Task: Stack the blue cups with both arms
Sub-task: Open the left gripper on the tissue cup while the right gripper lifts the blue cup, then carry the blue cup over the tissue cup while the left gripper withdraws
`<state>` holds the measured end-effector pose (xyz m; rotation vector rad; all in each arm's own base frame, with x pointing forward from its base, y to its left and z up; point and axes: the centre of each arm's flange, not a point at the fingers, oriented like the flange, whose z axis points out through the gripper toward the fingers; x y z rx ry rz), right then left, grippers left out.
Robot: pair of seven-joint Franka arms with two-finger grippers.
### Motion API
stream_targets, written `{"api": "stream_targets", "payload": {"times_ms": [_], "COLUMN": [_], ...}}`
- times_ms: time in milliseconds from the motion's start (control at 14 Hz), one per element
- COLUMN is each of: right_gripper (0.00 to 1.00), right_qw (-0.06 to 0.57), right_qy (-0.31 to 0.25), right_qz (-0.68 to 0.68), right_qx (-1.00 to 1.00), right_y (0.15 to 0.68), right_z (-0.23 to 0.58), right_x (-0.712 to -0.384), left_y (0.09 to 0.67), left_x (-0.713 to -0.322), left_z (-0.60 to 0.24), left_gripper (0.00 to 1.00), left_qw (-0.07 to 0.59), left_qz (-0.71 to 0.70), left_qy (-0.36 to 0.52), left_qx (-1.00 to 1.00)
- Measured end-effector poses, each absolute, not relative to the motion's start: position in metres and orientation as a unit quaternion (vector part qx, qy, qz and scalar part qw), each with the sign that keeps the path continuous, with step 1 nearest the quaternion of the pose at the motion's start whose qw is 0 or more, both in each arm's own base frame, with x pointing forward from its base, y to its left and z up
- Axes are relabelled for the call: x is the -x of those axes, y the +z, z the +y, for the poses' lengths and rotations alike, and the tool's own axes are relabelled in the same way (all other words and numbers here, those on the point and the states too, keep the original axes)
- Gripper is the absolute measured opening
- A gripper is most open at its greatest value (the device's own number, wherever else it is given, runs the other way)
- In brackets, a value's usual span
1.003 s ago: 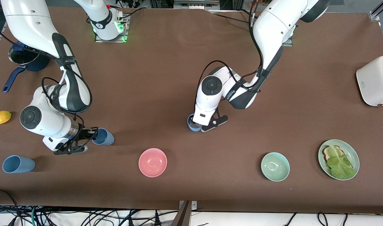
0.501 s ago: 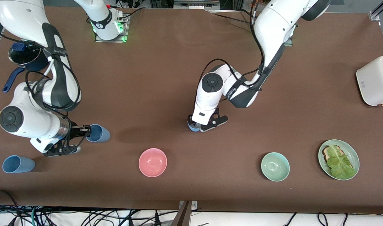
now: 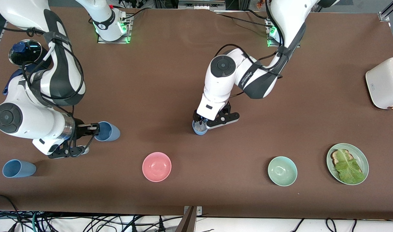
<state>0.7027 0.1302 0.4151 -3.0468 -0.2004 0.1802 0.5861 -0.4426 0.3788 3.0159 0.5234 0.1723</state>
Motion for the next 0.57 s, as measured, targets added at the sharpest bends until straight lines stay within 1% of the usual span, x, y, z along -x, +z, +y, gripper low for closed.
{"api": "stream_targets", "payload": {"times_ms": [72,215,573], "right_gripper": [0.05,0.05,0.05], "right_qw": [0.048,0.05,0.042], "right_qy": [0.06,0.061,0.068], "right_qz": [-0.052,-0.036,0.007], "right_qx": [0.996,0.996,0.997], "right_y": [0.426,0.433,0.435], "right_z": [0.152,0.175,0.247], "right_x": [-0.697,-0.69,-0.667], "left_y": [0.403,0.434,0.516], "left_x": [-0.583,-0.582,-0.585], "left_z": [-0.437,-0.427,-0.392], "left_gripper": [1.0,1.0,1.0], "left_qw": [0.029,0.019,0.003], "left_qz": [0.172,0.153,0.138], "left_qy": [0.052,0.032,0.0], "left_qx": [-0.983,-0.988,-0.99]}}
